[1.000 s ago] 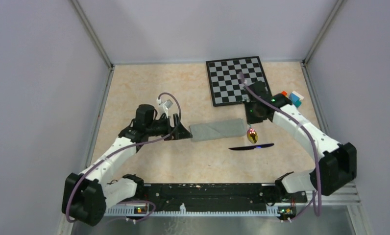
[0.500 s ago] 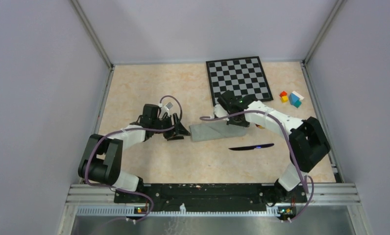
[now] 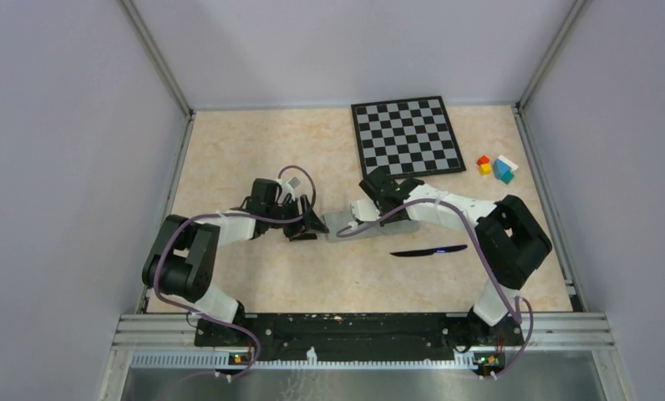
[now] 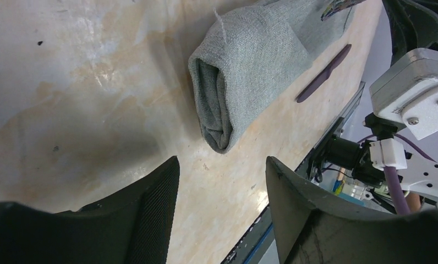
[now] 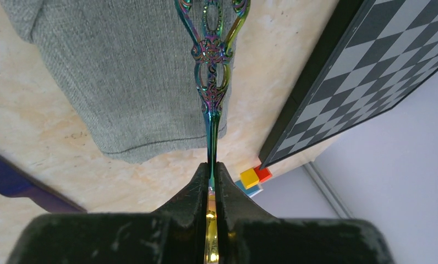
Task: Fold the napkin into a case and place the utensils inside
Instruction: Insert the spoon into the folded napkin.
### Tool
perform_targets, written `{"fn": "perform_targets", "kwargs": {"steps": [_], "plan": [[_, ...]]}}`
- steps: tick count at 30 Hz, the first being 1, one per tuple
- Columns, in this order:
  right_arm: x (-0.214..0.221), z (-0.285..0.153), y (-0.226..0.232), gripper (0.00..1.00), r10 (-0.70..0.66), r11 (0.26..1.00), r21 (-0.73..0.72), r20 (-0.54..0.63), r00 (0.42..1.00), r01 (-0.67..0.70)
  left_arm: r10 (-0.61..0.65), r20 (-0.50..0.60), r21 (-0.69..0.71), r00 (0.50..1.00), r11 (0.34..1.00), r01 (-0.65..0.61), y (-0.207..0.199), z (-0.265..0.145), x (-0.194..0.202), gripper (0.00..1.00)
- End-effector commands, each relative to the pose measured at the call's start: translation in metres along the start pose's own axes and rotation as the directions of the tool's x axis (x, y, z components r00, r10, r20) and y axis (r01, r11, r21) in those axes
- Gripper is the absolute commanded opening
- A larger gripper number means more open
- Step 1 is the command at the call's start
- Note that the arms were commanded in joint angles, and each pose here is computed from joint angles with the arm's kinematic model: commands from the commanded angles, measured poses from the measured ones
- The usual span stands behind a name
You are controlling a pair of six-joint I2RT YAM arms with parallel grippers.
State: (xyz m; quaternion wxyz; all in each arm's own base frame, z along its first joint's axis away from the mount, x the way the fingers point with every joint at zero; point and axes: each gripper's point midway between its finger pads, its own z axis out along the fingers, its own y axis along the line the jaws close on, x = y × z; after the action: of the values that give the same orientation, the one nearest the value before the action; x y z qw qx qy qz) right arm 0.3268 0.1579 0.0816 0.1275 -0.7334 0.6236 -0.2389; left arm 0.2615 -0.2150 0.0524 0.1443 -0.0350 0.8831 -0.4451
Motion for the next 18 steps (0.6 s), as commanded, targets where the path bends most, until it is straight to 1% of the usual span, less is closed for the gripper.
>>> {"fn": "perform_targets", "kwargs": {"steps": [1,3,6,8,15,18], "plan": [[-0.009,0.005,-0.009,0.00,-0.040,0.999,0.036,0.018,0.999,0.039,0.059,0.045,-0.007,0.997,0.998,-0.058,-0.010,0.007,-0.018,0.64],[-0.015,0.005,-0.010,0.00,-0.038,0.999,0.037,0.038,0.999,0.037,0.052,0.050,-0.053,0.997,0.997,-0.050,-0.002,0.009,-0.020,0.61],[-0.022,0.007,-0.007,0.00,-0.062,0.998,0.027,0.043,0.997,0.061,0.031,0.059,-0.127,0.998,0.992,-0.024,0.014,0.012,-0.023,0.55],[-0.027,0.008,-0.006,0.00,-0.073,0.997,0.027,0.054,0.996,0.071,0.024,0.059,-0.160,0.998,0.987,-0.014,0.021,0.013,-0.024,0.52],[-0.037,0.010,-0.002,0.00,-0.084,0.996,0.014,0.084,0.993,0.083,0.037,0.053,-0.153,0.998,0.988,-0.028,0.023,0.020,-0.022,0.58],[-0.040,0.011,-0.002,0.00,-0.079,0.997,0.016,0.102,0.992,0.077,0.045,0.060,-0.171,0.997,0.985,-0.034,0.024,0.021,-0.024,0.58]]}}
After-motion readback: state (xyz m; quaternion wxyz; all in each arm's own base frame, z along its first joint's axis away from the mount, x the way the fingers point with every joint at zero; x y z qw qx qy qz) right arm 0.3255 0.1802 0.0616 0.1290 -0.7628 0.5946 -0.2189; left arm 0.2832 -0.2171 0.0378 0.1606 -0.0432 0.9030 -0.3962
